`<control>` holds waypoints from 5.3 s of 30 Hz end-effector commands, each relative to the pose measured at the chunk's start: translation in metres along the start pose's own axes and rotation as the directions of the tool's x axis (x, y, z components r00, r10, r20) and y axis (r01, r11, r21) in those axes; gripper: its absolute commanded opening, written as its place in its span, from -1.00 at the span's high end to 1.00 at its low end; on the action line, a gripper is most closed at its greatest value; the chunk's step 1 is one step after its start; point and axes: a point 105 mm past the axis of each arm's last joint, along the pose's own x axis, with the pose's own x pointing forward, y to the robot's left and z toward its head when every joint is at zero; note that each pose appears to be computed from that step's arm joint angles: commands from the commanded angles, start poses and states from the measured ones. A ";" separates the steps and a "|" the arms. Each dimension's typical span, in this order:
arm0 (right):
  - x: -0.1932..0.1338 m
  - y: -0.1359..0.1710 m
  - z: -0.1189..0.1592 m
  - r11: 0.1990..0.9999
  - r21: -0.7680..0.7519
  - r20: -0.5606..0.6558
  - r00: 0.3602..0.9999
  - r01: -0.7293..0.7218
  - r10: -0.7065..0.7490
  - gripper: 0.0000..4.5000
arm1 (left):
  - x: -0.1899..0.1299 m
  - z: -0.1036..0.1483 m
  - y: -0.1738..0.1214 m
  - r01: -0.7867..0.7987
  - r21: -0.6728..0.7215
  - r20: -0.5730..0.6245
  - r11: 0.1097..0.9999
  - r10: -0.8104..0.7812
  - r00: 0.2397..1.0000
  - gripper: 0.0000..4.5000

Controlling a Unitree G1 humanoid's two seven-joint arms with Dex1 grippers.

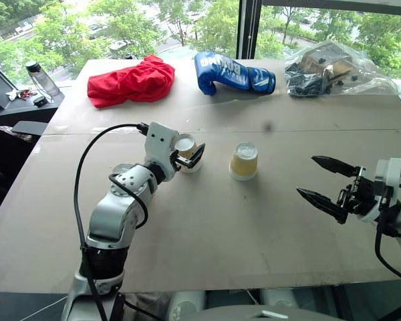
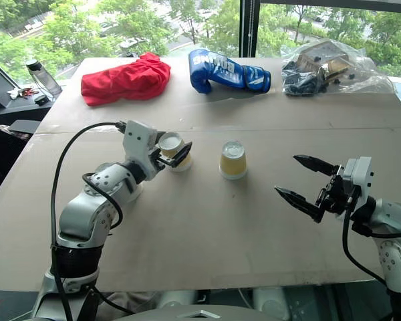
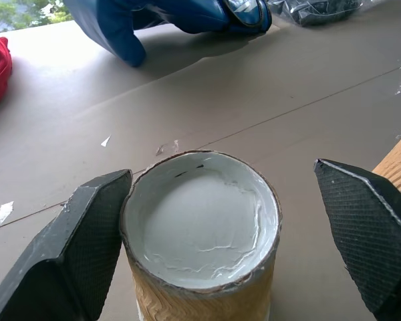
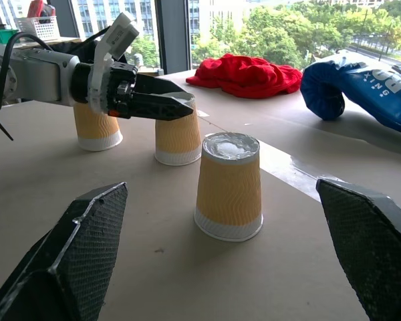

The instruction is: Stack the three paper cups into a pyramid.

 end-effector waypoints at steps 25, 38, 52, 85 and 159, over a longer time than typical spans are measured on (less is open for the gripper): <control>0.002 0.009 0.026 0.995 -0.011 0.090 0.991 -0.098 0.099 -1.00 | 0.002 0.001 0.003 -0.078 0.013 0.036 0.997 0.078 0.996 -0.08; -0.001 0.007 0.025 0.997 -0.026 0.080 0.994 -0.071 0.073 -1.00 | 0.015 0.010 -0.048 0.195 0.010 0.072 0.981 -0.195 0.978 -0.08; -0.007 0.006 0.021 0.998 -0.044 0.068 0.997 -0.038 0.041 -1.00 | 0.024 0.008 -0.056 0.254 0.037 0.028 0.967 -0.255 0.967 -0.08; 0.011 0.004 0.027 0.990 -0.023 0.106 0.984 -0.140 0.142 -1.00 | -0.068 0.070 -0.028 0.053 0.028 0.347 0.998 -0.060 0.936 -0.96; 0.035 0.021 0.044 0.955 0.015 0.159 0.944 -0.295 0.289 -1.00 | -0.091 -0.032 0.066 -0.491 0.000 0.149 0.871 0.485 0.862 -0.09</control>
